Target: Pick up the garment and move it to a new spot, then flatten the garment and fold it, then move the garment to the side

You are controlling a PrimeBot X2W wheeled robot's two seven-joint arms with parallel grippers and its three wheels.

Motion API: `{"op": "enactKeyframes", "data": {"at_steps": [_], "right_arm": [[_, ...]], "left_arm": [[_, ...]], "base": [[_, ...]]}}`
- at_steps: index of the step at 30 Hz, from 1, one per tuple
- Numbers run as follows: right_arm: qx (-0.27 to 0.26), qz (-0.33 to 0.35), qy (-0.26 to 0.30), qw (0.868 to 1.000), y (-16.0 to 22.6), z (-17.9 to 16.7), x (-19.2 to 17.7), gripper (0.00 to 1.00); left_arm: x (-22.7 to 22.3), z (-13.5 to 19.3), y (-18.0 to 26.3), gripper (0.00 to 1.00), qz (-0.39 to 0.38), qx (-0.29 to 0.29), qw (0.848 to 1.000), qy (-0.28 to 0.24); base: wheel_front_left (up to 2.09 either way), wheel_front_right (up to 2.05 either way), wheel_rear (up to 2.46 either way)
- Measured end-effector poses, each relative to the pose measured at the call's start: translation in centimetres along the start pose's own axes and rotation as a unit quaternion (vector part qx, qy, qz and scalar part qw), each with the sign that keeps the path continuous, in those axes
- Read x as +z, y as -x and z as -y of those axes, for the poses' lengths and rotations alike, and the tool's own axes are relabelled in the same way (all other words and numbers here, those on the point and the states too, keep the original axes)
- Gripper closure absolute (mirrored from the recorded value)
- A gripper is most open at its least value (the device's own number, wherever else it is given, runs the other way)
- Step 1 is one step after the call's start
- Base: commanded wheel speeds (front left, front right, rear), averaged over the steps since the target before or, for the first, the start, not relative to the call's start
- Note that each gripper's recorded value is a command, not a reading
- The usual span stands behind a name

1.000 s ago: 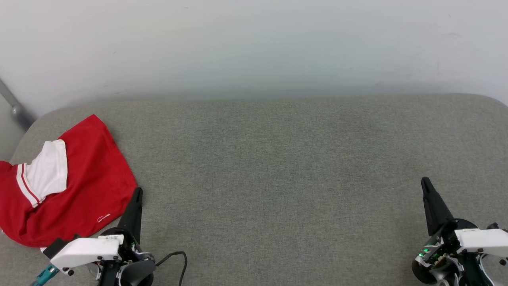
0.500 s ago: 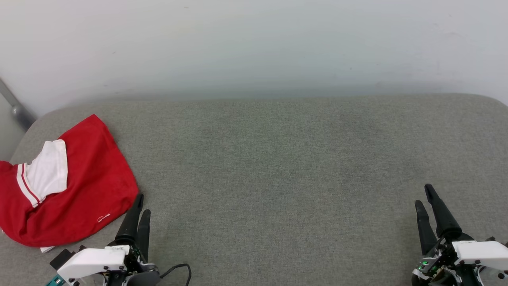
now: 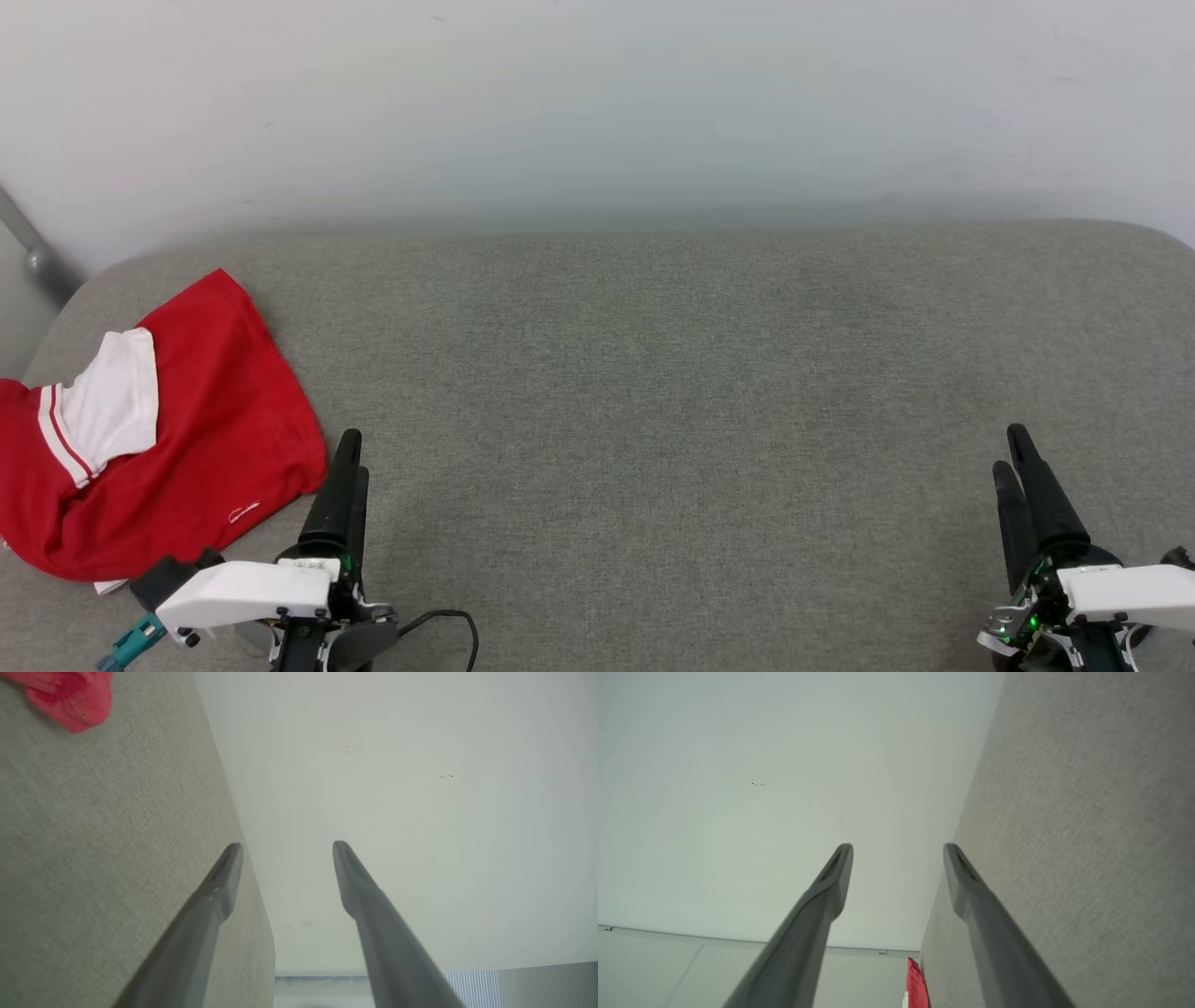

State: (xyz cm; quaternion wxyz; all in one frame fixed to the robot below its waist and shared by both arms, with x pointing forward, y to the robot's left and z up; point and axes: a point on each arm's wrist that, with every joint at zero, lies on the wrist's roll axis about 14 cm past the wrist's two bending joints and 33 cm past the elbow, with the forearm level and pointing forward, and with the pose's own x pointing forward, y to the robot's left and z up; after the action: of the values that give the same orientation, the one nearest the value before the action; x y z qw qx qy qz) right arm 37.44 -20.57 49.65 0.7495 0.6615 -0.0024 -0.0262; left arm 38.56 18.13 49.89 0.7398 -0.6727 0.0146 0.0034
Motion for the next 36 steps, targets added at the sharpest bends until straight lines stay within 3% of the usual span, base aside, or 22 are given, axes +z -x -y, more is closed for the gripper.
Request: {"op": "enactKeyframes", "data": {"at_steps": [9,17,30,36], "right_arm": [[0.013,0.004,0.116,0.993,0.0,-0.9,0.5,0.0],[0.031,0.001,0.232,0.972,0.0,-2.1,0.3,0.0],[0.054,-0.017,0.373,0.926,0.4,-3.1,-1.0,0.0],[0.058,-0.026,0.42,0.905,0.4,-3.3,-1.2,0.0]], "left_arm": [[-1.2,1.0,-0.2,0.0,-0.014,-0.017,0.993,-0.116],[-2.4,1.4,-0.3,0.0,-0.025,-0.018,0.975,-0.218],[-3.4,1.7,-0.2,0.0,-0.028,-0.027,0.932,-0.362],[-3.1,1.9,-0.2,0.0,-0.023,-0.031,0.902,-0.43]], "base": [[0.0,0.0,0.0],[0.0,0.0,0.0],[0.0,0.0,0.0],[0.0,0.0,0.0]]}}
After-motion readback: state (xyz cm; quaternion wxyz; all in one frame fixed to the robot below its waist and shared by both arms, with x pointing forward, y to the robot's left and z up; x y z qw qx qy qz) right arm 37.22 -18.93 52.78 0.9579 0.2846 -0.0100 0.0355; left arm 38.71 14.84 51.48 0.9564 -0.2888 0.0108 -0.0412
